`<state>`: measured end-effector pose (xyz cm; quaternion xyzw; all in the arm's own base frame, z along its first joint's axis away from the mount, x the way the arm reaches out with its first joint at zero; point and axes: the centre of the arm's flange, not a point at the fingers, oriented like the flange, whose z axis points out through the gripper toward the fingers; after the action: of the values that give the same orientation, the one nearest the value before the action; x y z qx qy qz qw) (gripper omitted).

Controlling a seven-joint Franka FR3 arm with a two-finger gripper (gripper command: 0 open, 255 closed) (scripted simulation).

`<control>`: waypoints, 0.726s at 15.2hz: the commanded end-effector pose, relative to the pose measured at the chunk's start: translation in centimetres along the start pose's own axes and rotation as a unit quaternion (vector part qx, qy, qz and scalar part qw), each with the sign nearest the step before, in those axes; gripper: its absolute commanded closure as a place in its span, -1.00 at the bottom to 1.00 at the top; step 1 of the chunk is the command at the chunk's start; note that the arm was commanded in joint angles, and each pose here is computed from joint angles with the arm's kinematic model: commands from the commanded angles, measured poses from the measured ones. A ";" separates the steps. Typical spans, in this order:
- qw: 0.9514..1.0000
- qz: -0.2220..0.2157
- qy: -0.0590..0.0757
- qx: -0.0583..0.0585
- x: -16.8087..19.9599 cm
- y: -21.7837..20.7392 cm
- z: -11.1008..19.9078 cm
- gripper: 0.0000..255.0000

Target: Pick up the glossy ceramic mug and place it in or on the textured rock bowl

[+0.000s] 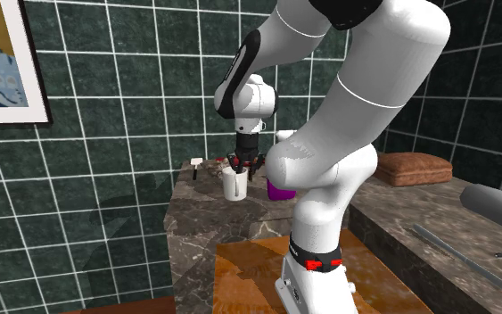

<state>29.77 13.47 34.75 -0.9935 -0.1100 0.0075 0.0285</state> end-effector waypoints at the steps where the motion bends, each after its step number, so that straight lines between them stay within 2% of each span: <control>1: 1.000 0.000 0.000 0.000 0.0 0.0 0.0 1.00; 8: 1.000 0.000 0.000 0.000 0.0 0.0 0.0 1.00; 11: 1.000 0.000 0.000 0.000 0.0 -0.1 -1.6 1.00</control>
<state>29.79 13.60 35.92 -0.9935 -0.1100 0.0074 0.0285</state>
